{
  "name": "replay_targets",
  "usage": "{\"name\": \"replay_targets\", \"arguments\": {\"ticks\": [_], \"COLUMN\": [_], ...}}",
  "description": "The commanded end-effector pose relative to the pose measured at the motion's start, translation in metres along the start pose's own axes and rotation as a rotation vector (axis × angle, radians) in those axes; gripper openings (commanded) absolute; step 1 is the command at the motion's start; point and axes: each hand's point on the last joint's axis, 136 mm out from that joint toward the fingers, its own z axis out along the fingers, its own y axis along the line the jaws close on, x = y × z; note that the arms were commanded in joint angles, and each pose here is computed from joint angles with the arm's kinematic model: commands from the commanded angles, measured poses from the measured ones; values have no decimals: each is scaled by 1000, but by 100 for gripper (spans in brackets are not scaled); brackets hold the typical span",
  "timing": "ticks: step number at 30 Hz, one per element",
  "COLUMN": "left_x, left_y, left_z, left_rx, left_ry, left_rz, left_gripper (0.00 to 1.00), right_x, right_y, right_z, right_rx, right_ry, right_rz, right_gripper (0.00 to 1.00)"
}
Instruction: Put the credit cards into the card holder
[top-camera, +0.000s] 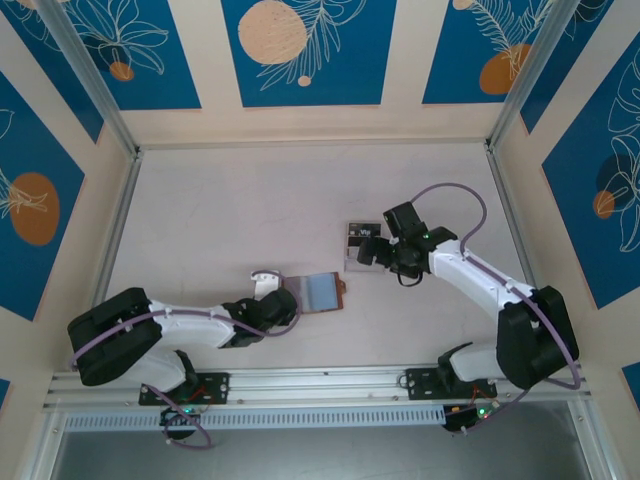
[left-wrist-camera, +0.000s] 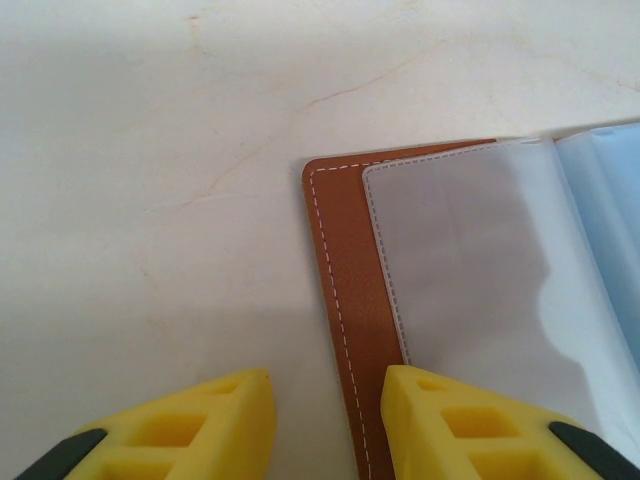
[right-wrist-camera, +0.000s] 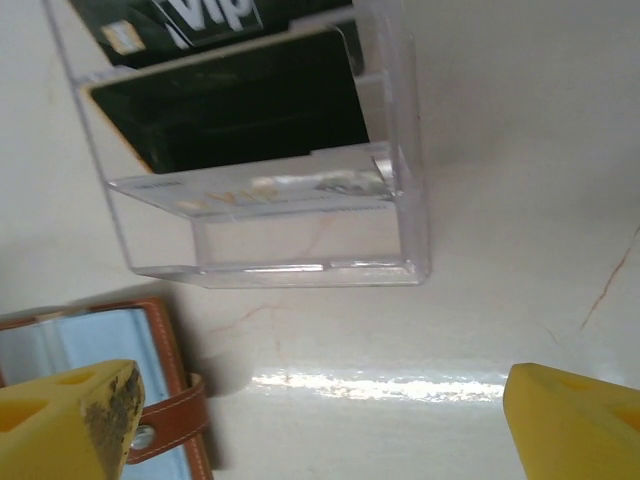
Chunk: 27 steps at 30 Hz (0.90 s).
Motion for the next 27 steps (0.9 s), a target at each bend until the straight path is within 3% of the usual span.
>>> {"name": "replay_targets", "arguments": {"ticks": [1, 11, 19, 27], "left_x": [42, 39, 40, 39], "left_y": [3, 0, 1, 0], "left_z": [4, 3, 3, 3], "left_rx": [24, 30, 25, 30], "left_ry": [180, 178, 181, 180], "left_rz": [53, 56, 57, 52], "left_gripper": [36, 35, 35, 35], "right_x": [-8, -6, 5, -13], "right_y": [3, 20, 63, 98], "right_z": [11, 40, 37, 51], "right_rx": [-29, -82, -193, -254], "right_ry": [-14, 26, 68, 64], "right_rz": [32, 22, 1, -13], "right_gripper": [94, 97, 97, 98]}}
